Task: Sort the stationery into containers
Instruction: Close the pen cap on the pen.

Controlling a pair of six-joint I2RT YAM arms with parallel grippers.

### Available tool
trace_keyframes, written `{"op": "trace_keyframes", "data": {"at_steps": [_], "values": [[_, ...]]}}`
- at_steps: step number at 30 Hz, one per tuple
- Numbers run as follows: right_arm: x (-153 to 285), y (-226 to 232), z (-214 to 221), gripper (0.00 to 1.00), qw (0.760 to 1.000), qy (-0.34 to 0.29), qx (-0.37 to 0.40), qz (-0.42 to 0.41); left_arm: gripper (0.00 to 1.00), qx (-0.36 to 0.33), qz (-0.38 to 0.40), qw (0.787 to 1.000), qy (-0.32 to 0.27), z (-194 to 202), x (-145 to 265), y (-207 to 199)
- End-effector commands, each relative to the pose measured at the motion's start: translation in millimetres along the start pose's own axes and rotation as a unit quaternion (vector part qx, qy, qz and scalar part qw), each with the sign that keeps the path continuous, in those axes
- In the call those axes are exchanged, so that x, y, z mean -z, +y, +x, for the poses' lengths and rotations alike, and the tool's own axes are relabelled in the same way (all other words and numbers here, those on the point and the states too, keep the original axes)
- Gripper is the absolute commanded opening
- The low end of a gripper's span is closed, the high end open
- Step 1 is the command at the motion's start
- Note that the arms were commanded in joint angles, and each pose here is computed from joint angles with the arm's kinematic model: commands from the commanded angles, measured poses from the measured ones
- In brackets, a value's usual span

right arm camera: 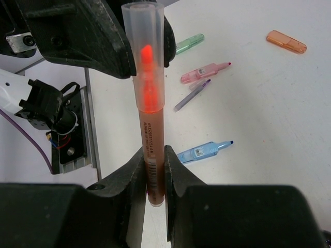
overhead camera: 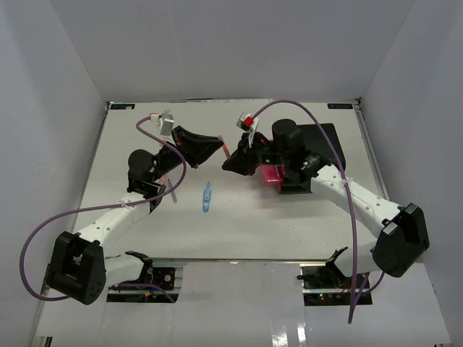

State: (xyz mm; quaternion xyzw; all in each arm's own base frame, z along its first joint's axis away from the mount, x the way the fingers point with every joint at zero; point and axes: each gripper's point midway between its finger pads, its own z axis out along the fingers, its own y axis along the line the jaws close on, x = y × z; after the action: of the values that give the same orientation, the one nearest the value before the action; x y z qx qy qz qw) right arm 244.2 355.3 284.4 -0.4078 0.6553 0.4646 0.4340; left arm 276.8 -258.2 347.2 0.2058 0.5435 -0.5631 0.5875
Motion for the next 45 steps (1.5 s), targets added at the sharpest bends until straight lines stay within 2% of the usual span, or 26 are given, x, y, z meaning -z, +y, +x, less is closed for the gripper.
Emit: {"op": "trace_keyframes", "data": {"at_steps": [1,16,28,35,36,42,45], "values": [[53.8,34.8,-190.6,0.08,0.948,-0.265,0.176,0.006,0.00,0.154,0.041,0.964,0.213,122.8,41.9,-14.2],[52.4,33.3,-201.0,0.08,0.946,-0.271,0.179,0.002,0.00,0.174,0.044,0.952,0.250,144.0,45.2,-20.5],[50.2,31.1,-166.0,0.08,0.955,-0.246,0.164,-0.004,0.00,0.133,0.035,0.966,0.217,102.8,15.7,-15.5],[49.4,25.3,-142.4,0.08,0.961,-0.230,0.154,0.005,0.18,0.115,0.019,0.974,0.193,77.6,2.3,-8.1],[50.1,24.8,-140.5,0.08,0.961,-0.230,0.152,0.007,0.25,0.115,0.018,0.975,0.190,74.1,1.0,-7.8],[49.0,15.1,-123.6,0.08,0.966,-0.217,0.139,0.019,0.40,0.092,0.017,0.985,0.142,36.3,-8.3,-7.4],[48.3,12.1,-116.2,0.08,0.968,-0.211,0.135,0.022,0.51,0.072,0.028,0.991,0.111,14.5,-13.9,-13.1]]}}
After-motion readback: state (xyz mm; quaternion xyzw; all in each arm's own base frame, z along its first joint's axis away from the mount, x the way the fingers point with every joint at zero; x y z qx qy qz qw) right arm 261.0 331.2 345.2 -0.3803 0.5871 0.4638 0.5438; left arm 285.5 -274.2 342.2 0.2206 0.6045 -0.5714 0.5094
